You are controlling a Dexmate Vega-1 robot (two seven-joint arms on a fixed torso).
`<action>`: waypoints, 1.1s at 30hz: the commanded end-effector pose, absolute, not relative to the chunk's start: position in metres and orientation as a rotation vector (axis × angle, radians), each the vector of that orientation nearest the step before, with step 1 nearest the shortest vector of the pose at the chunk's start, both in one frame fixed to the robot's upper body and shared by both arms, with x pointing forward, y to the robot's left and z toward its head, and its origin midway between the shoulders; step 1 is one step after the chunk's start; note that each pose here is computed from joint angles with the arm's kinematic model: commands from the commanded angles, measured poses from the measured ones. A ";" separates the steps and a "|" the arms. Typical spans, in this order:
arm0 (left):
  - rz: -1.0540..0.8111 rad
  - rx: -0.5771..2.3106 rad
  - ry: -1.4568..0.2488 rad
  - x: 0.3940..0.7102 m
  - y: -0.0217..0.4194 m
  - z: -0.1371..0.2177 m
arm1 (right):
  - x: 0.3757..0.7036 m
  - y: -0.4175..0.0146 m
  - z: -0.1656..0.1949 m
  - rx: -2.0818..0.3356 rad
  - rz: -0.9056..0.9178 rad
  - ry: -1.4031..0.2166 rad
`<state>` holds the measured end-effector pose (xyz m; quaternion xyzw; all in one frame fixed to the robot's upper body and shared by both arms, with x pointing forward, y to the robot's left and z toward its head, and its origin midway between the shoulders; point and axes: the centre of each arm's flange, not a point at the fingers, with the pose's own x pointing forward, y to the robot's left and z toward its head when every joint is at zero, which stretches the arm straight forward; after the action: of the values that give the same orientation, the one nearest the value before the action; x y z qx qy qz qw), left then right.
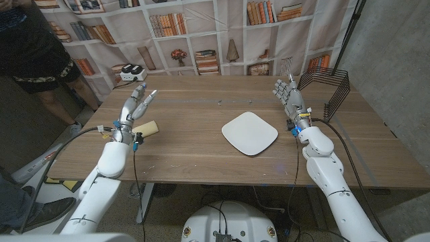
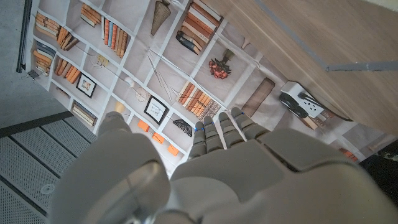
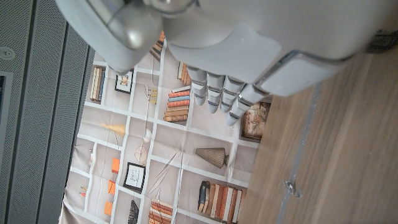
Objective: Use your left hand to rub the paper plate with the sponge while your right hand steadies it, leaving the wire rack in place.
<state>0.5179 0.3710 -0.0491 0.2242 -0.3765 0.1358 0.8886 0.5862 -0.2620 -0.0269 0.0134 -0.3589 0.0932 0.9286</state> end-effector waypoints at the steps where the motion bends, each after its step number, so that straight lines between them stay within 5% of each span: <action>1: 0.397 0.564 -0.755 0.496 0.377 -0.056 | 0.586 -0.262 -0.031 0.051 0.182 -0.733; 33: 0.682 1.023 -0.547 0.464 0.383 -0.057 | 0.588 -0.251 -0.040 0.109 0.187 -0.744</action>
<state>0.4708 0.3819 -0.0613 0.4248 -0.2832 0.2960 0.8073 0.5883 -0.2534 -0.0385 0.0474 -0.3600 0.0898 0.9274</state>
